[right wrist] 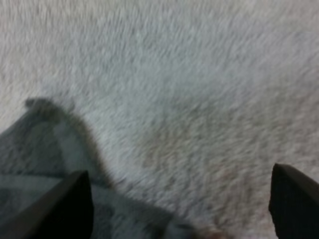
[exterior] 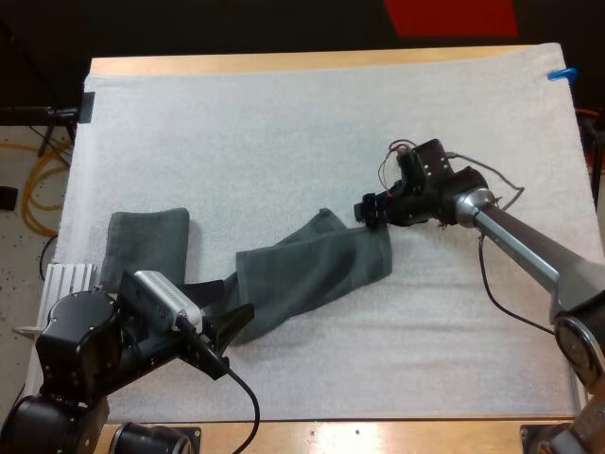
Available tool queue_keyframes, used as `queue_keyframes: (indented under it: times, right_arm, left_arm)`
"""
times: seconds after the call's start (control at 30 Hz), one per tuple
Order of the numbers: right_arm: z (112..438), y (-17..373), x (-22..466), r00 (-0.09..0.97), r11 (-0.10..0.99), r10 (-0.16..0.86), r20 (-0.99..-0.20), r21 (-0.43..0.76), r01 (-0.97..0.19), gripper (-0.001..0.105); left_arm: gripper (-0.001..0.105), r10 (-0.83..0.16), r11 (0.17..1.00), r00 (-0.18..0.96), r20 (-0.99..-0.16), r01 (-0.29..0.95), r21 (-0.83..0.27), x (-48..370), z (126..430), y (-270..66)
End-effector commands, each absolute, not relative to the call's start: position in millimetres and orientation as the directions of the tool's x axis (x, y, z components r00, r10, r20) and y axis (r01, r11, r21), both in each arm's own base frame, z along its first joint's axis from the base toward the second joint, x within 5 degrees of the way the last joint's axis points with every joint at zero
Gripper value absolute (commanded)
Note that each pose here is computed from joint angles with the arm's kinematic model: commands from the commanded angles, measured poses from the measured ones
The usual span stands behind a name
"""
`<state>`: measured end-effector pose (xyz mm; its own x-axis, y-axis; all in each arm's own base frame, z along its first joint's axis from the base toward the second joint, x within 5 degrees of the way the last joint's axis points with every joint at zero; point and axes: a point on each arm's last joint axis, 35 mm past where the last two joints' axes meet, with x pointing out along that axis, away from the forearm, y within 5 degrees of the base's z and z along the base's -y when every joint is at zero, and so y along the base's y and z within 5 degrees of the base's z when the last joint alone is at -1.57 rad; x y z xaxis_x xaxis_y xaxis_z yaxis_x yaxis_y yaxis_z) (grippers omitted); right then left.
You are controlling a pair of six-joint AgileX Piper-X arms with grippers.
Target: Pick towel from pile fold and stack
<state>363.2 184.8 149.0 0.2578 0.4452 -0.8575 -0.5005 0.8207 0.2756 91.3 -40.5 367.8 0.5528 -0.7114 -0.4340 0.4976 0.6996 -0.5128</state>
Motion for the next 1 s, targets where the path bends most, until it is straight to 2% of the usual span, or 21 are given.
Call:
queue_keyframes:
  times: [0.0,0.17,0.27,0.33,0.4,0.57,0.8,0.97]
  right_arm:
    - [150.5,185.1,362.0,0.231,0.798,0.485,-0.844,0.319,-0.511,0.071]
    - [133.5,184.2,357.6,0.146,0.795,0.479,-0.866,0.357,-0.491,0.068]
    - [133.3,184.3,357.8,0.142,0.794,0.477,-0.867,0.355,-0.494,0.043]
    - [138.5,184.9,359.1,0.145,0.792,0.478,-0.866,0.354,-0.497,0.018]
    - [144.6,184.9,359.1,0.155,0.789,0.483,-0.862,0.352,-0.504,0.002]
    - [179.6,182.7,354.6,0.213,0.748,0.507,-0.835,0.303,-0.590,0.000]
    - [264.6,171.8,335.8,0.399,0.727,0.540,-0.741,0.173,-0.664,0.000]
    - [311.7,158.2,320.0,0.578,0.772,0.451,-0.680,-0.028,-0.636,0.000]
  left_arm:
    - [0.054,-0.713,0.698,0.554,-0.430,0.502,-0.511,90.9,368.2,-40.8]
    - [0.054,-0.713,0.698,0.554,-0.430,0.502,-0.511,90.9,368.2,-40.8]
    - [0.054,-0.713,0.698,0.554,-0.430,0.502,-0.511,90.9,368.2,-40.8]
    - [0.054,-0.713,0.698,0.554,-0.430,0.502,-0.511,90.9,368.2,-40.8]
    - [0.054,-0.713,0.698,0.554,-0.430,0.502,-0.511,90.9,368.2,-40.8]
    - [0.054,-0.713,0.698,0.554,-0.430,0.502,-0.511,90.9,368.2,-40.8]
    - [0.054,-0.713,0.698,0.554,-0.430,0.502,-0.511,90.9,368.2,-40.8]
    - [0.054,-0.713,0.698,0.554,-0.430,0.502,-0.511,90.9,368.2,-40.8]
